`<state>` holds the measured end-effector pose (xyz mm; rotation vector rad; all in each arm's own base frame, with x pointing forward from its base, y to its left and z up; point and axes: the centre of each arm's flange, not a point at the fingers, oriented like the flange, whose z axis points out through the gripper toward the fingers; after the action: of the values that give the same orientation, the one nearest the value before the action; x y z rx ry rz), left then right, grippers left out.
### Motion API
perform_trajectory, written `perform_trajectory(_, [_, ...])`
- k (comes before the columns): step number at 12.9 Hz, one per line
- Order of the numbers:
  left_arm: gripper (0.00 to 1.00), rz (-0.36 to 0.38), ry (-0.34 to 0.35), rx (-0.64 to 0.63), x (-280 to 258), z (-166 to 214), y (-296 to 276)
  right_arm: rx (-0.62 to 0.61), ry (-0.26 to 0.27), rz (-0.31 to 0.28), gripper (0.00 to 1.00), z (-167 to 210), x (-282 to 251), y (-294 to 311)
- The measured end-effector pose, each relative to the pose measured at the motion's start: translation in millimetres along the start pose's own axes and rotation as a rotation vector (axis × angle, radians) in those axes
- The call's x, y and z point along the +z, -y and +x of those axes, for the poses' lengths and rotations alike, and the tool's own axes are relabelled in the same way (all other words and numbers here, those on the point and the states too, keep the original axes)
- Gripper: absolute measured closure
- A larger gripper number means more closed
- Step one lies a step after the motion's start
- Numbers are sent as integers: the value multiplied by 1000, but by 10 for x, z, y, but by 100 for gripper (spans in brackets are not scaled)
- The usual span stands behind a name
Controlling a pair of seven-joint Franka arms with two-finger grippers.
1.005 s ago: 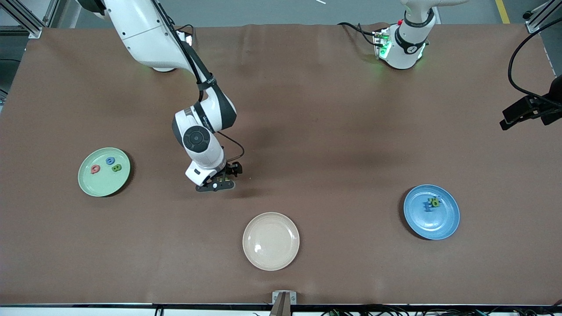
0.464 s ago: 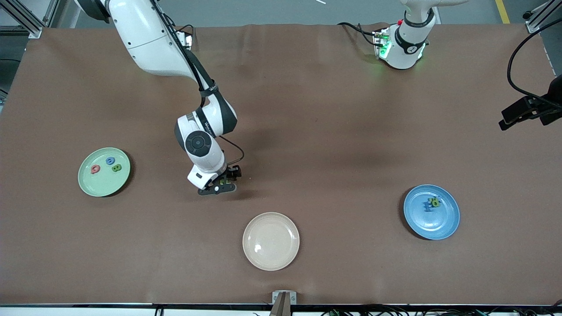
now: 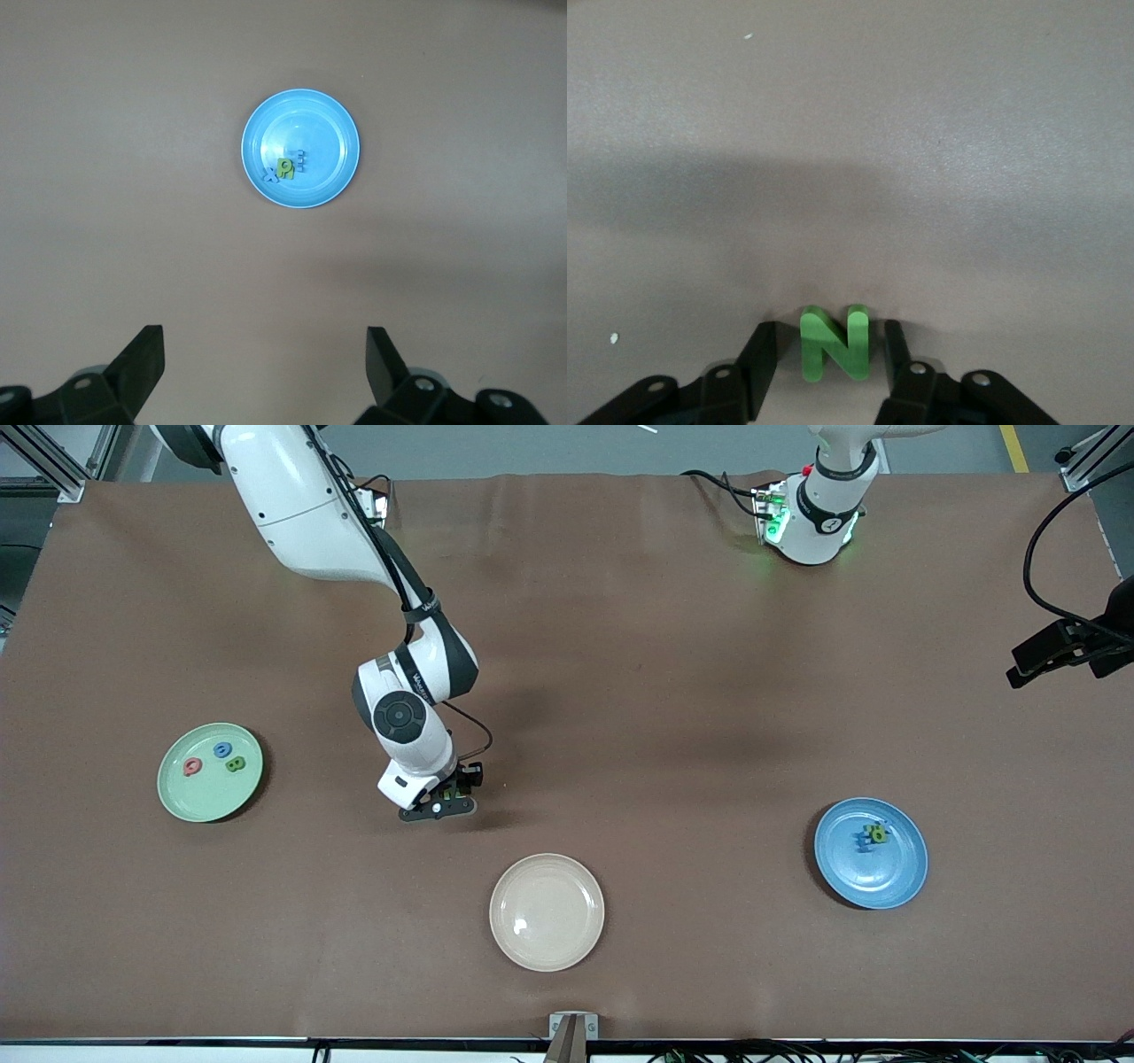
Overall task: Sort upper and lower case letters into plates
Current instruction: 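Carry the N to the green plate with the right gripper and release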
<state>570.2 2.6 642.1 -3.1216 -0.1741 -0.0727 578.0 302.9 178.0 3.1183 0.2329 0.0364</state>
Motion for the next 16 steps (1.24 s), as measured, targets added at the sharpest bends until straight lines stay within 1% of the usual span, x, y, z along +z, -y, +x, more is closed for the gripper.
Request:
perform_trajectory(1, [0,0,0,0,0,0,0,1,-3,1,56,13,-13,1])
perform_trajectory(2, [0,0,0,0,0,0,0,1,-3,1,56,16,-10,-5])
perform_trajectory(3, [0,0,0,0,0,0,0,2,-5,2,67,22,-18,-4])
perform_trajectory(6, [0,0,0,0,2,0,1,3,3,0,67,29,-33,-20])
perform_trajectory(7, [0,0,1,0,4,0,2,6,28,-7,67,35,-104,-36])
perform_trajectory(8, [0,2,1,0,8,1,4,10,66,-16,67,43,-288,-60])
perform_trajectory(10, [0,3,4,0,20,3,3,-7,149,-23,67,44,-989,-267])
perform_trajectory(11, [0,4,5,1,28,4,-2,-29,186,-15,67,24,-1410,-531])
perform_trajectory(12, [0,4,7,2,35,4,-9,-49,215,1,67,-5,-1776,-920])
perform_trajectory(13, [0,4,9,4,43,2,-18,-75,230,23,67,-47,-2040,-1427])
perform_trajectory(14, [0,4,11,6,48,0,-28,-106,235,49,67,-109,-2138,-1998])
perform_trajectory(16, [0,4,12,11,53,-3,-60,-172,228,98,67,-284,-1985,-3139])
